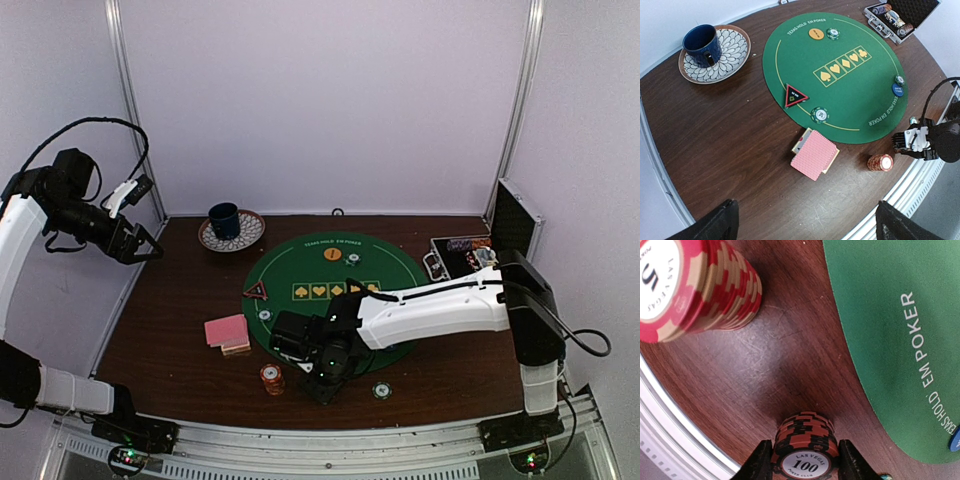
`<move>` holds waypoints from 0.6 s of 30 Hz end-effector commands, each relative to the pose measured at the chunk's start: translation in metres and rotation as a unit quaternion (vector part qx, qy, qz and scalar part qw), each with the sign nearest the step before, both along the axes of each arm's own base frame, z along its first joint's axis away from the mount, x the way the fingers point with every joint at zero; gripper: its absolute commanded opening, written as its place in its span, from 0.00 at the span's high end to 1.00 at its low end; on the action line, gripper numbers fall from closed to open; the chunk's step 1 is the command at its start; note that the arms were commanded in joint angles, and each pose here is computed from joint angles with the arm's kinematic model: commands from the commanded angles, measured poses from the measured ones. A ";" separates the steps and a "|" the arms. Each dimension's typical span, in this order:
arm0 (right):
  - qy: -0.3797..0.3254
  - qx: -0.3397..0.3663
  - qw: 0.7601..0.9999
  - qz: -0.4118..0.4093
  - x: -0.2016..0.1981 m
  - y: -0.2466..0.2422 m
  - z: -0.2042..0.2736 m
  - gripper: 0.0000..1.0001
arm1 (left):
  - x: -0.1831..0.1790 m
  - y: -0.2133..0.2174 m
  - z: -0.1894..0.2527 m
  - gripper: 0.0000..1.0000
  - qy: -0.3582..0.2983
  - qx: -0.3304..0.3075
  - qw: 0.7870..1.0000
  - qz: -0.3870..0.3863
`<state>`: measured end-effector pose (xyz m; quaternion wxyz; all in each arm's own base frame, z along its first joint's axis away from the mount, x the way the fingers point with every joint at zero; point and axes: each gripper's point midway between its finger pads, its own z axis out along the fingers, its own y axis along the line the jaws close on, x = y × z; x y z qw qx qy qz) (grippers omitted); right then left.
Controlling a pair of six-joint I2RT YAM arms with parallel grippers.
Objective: Distribute texas hold em gaming equipment
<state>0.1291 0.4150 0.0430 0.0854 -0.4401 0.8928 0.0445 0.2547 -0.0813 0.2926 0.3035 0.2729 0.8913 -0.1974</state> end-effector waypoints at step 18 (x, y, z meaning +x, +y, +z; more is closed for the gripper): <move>-0.061 0.031 0.997 -0.022 0.040 -0.006 0.084 0.61 | -0.003 0.000 0.006 0.02 -0.014 0.000 1.000 -0.004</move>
